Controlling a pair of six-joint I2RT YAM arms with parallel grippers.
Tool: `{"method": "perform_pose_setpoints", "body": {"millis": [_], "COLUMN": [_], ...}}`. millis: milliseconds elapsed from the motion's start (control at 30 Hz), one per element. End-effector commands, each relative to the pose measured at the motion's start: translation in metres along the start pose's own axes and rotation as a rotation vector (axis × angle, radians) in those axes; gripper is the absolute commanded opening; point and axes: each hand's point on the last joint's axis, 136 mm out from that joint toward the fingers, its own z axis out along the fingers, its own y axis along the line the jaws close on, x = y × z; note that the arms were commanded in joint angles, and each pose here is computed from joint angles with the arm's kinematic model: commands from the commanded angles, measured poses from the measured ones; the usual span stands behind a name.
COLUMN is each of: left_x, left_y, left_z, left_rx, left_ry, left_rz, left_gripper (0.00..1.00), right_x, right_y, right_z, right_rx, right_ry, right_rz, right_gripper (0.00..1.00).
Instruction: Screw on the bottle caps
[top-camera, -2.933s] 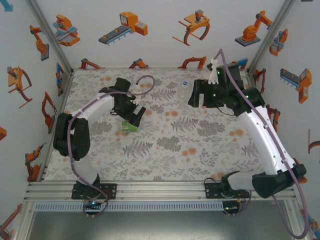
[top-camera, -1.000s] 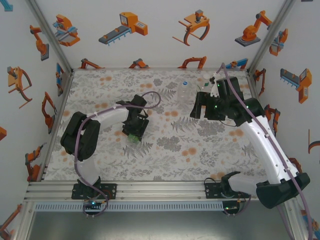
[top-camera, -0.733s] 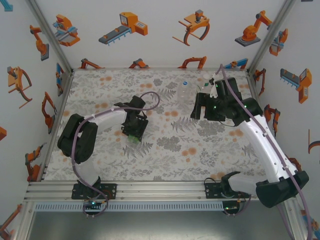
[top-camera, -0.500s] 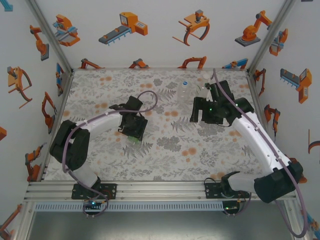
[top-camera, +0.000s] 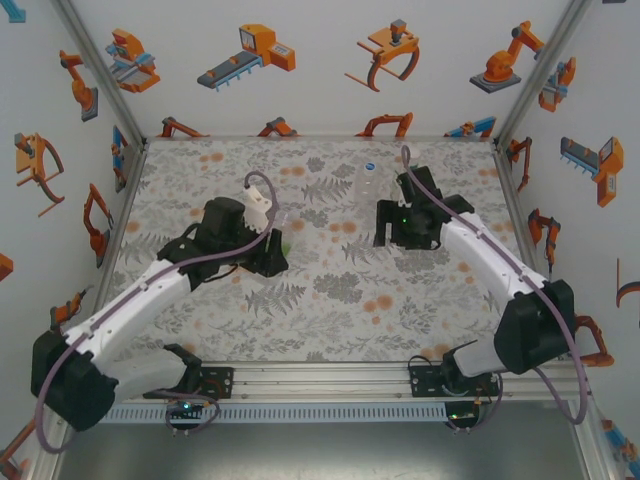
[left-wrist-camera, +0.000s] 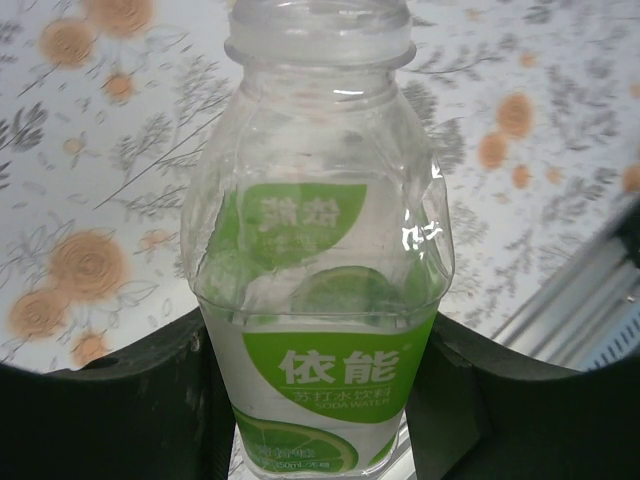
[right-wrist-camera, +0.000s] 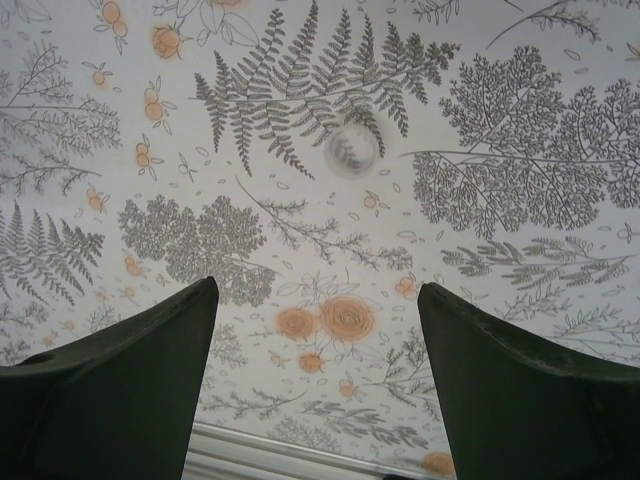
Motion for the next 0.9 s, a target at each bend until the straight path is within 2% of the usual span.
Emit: {"method": "perform_pose_setpoints", "body": {"millis": [0, 167, 300, 467, 633, 867], "left_x": [-0.016, -0.019, -0.020, -0.019, -0.018, -0.019], "left_y": [-0.032, -0.051, -0.059, -0.061, -0.061, -0.061], "left_z": [-0.021, -0.049, -0.062, -0.068, -0.066, -0.065], "left_rx": [0.163, 0.237, 0.265, 0.274, 0.274, 0.269], "left_ry": [-0.127, -0.228, -0.265, -0.274, -0.267, -0.256], "left_rz": [0.083, 0.122, 0.133, 0.137, 0.136, 0.142], "left_gripper": [0.27, 0.19, 0.16, 0.09, 0.07, 0.08], "right_x": [-0.008, -0.008, -0.007, -0.005, 0.004, 0.014], "right_y": [0.000, -0.003, -0.004, -0.007, -0.009, -0.011], "right_z": [0.013, 0.032, 0.050, 0.073, 0.093, 0.111], "right_rx": [0.013, 0.035, 0.052, 0.084, 0.090, 0.099], "right_ry": [-0.028, -0.004, 0.021, 0.052, 0.075, 0.104], "right_rz": [-0.017, -0.010, -0.006, -0.002, 0.023, 0.030], "right_gripper": [0.72, 0.67, 0.65, 0.59, 0.53, 0.51]}}
